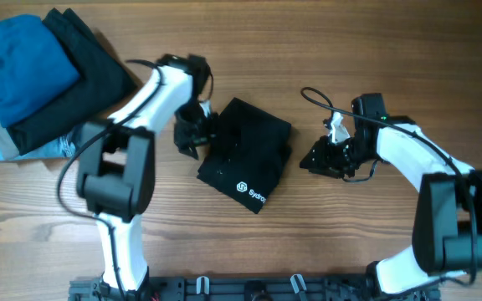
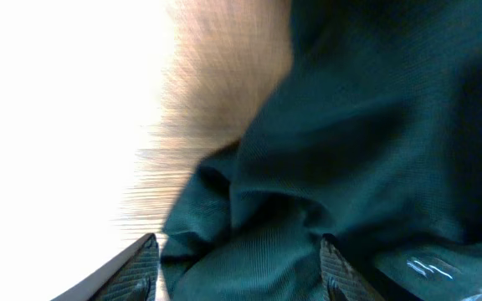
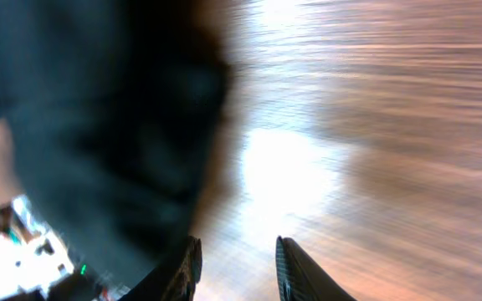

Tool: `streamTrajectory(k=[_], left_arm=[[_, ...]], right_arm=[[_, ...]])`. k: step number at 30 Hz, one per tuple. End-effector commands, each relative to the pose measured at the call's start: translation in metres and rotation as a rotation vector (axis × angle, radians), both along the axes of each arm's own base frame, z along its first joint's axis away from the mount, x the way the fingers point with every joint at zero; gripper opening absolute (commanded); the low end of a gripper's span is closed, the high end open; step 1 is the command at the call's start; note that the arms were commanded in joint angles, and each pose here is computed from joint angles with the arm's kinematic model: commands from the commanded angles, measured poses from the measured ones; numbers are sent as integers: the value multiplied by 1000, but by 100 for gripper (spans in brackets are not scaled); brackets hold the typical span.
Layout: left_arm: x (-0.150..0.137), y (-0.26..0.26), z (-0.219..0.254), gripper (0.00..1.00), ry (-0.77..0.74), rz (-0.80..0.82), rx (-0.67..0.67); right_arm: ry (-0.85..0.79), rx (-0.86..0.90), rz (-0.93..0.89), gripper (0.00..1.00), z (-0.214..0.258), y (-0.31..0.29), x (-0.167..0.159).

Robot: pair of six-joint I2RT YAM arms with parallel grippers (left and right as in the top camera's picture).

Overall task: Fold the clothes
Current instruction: 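Fold the shirt bundle over with both grippers and release, then grasp the folded black shirt with both grippers from either side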

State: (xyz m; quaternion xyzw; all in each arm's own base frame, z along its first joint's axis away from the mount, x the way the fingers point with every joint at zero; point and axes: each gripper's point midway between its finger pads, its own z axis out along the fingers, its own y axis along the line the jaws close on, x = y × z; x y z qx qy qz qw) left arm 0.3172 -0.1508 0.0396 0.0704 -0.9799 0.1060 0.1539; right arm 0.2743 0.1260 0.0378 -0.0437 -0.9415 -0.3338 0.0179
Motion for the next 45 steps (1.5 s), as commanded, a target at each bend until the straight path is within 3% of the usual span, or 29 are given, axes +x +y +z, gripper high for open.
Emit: streamTrajectory(k=[1,2,3,9,16,18,20,22,26,30,36,38,40,42,45], left_arm=[[39,30,46,63,-209,103,30],[43,36,47,64,-222,123,28],[47,43,47,64,-224,149,30],[64,70,47,70,-261,242,31],[65,69,47,74,-264,241,30],[64,69,47,75,-259,241,28],[62,69,47,76,-249,240,29],[60,69,47,77,-245,240,30],[60,67,47,79,-243,241,17],[64,47,50,83,-263,212,-38],[67,6,47,92,-274,120,-180],[64,-4,38,92,-234,117,-220],[66,-10,24,93,-219,104,-234],[69,-24,14,93,-218,54,-306],[73,-31,-9,94,-205,43,-310]], right_arm=[[-291,263,215,27,79,44,3],[-315,282,253,13,86,52,-2],[-321,283,281,4,86,57,-6],[-309,259,549,4,51,99,-45],[-139,263,673,4,-12,117,-75],[-32,85,619,4,-54,98,-72],[62,-272,427,4,-101,54,-50],[60,-423,330,4,-108,27,-33],[2,-548,238,5,-87,-8,11],[-139,-547,248,9,-30,-3,61],[-228,-519,197,8,37,0,63],[-313,-502,170,15,67,0,66],[-377,-489,151,31,90,0,66],[-405,-483,141,34,101,0,65],[-387,-486,147,34,99,-1,60]])
